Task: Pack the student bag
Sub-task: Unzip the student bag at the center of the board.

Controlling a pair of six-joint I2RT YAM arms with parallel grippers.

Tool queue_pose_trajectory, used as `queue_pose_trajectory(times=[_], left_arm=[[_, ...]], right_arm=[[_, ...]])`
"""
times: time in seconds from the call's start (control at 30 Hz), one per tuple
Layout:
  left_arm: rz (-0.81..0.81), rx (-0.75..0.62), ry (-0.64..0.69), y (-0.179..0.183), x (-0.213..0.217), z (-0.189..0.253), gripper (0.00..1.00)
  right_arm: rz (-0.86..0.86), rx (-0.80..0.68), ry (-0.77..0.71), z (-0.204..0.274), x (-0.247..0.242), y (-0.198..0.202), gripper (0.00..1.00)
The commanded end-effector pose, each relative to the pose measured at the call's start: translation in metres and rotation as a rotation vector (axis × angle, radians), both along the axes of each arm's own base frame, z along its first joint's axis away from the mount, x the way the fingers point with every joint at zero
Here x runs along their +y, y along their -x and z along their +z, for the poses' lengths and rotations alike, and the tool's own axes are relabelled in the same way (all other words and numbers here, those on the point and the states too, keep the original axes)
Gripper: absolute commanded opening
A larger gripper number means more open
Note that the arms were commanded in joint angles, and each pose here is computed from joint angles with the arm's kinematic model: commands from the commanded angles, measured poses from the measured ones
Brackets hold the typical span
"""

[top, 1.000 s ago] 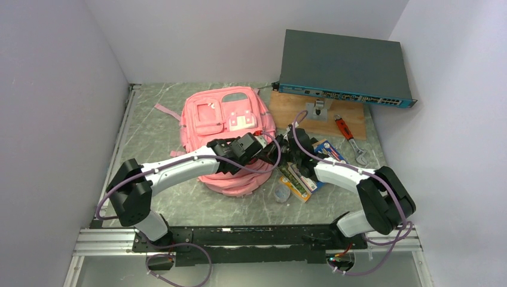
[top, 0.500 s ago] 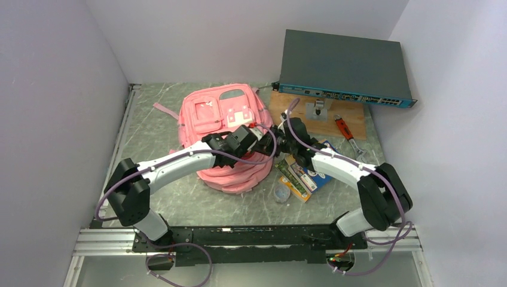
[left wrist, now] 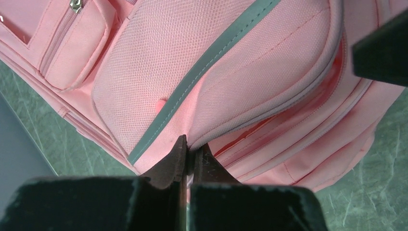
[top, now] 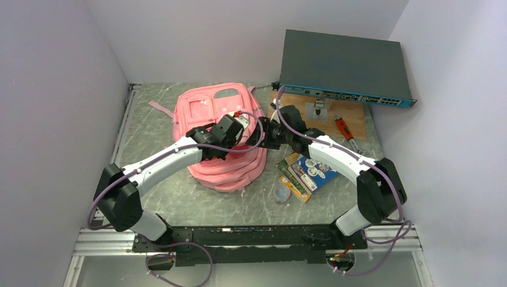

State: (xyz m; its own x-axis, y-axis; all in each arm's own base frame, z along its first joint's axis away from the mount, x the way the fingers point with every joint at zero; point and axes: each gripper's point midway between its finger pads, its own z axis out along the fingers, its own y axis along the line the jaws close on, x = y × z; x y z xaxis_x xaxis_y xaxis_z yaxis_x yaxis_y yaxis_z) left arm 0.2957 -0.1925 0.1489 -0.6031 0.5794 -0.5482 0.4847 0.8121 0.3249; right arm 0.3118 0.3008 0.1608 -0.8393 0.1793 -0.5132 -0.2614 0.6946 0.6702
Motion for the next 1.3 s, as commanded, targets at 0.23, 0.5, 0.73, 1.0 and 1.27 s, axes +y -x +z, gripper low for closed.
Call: queue_pose_trajectory(times=[0.23, 0.5, 0.73, 1.0, 1.27], left_arm=[[0.041, 0.052, 0.115, -0.006, 0.000, 0.003, 0.00], [0.054, 0.050, 0.119, -0.006, 0.006, 0.008, 0.00], [0.038, 0.070, 0.127, -0.005, 0.003, 0.006, 0.00], [0.028, 0.076, 0.141, -0.003, 0.000, 0.007, 0.00], [0.023, 0.078, 0.150, -0.001, -0.001, 0.009, 0.00]], right_arm=[[-0.051, -0.172, 0.318, 0.015, -0.068, 0.008, 0.80], [-0.046, -0.152, 0.492, -0.008, -0.088, 0.071, 0.85], [0.055, -0.077, 0.601, -0.040, -0.074, 0.138, 0.85], [0.006, -0.006, 0.883, -0.082, -0.103, 0.161, 0.87], [-0.084, -0.013, 0.871, -0.097, -0.105, 0.154, 0.89]])
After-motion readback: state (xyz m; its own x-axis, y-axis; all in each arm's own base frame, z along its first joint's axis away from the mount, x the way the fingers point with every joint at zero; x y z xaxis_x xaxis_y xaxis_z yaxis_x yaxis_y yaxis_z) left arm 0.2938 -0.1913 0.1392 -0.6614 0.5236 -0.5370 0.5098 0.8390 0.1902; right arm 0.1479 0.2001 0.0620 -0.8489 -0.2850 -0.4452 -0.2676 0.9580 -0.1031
